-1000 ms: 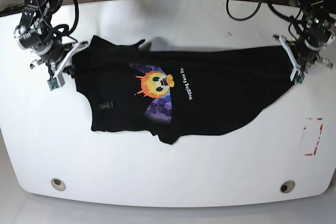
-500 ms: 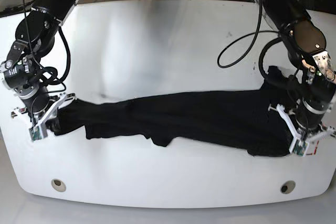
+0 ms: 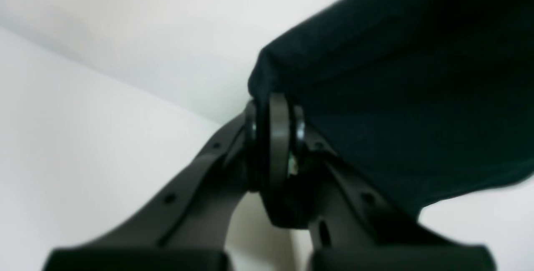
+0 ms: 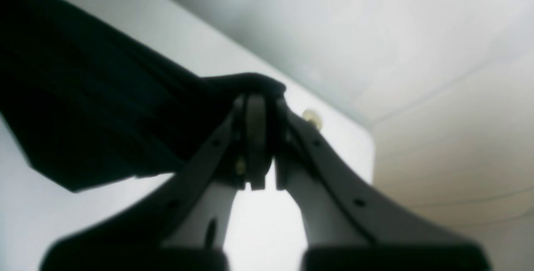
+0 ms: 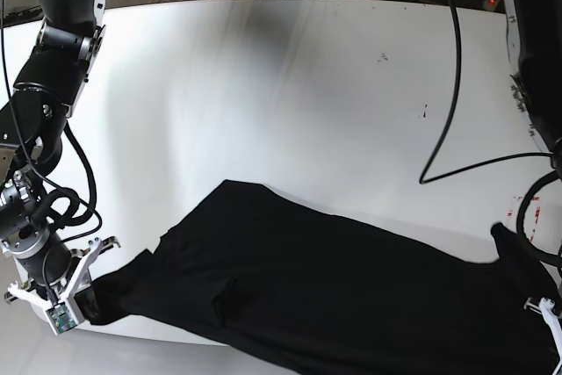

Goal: Fold the T-shirt properly

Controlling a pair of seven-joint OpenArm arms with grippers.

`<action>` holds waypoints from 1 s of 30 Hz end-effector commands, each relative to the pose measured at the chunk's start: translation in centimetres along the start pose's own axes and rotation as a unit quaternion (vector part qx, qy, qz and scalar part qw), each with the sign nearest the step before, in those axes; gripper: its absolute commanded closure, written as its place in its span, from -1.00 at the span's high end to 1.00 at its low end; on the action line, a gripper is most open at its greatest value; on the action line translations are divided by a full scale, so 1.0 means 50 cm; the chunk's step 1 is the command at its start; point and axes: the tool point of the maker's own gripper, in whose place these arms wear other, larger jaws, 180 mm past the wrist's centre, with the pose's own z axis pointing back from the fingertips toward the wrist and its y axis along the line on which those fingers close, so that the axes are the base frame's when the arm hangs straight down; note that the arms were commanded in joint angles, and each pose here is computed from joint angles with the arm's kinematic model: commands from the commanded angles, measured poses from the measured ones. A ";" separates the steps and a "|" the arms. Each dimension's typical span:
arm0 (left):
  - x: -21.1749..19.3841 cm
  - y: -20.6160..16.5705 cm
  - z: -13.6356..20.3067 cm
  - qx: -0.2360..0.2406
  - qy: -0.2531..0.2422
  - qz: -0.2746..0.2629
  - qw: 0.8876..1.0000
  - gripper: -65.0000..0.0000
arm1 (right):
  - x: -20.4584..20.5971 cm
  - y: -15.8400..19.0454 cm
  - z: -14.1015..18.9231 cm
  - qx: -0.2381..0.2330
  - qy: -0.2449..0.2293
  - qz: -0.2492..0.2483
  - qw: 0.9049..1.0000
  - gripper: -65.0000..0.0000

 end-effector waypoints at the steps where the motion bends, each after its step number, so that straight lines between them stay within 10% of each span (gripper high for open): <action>1: 0.034 0.033 0.015 0.015 -0.023 -0.018 0.999 -1.00 | 0.027 -0.042 0.019 -0.030 -0.013 0.013 0.999 -1.00; 14: -0.129 -0.258 0.066 -0.169 0.036 -0.054 0.984 -1.00 | -0.129 0.057 0.031 0.014 0.059 -0.005 0.998 -1.00; 30: -0.411 -0.546 0.280 -0.358 0.193 -0.030 0.913 -1.00 | -0.371 0.189 0.106 0.079 0.184 -0.054 0.978 -1.00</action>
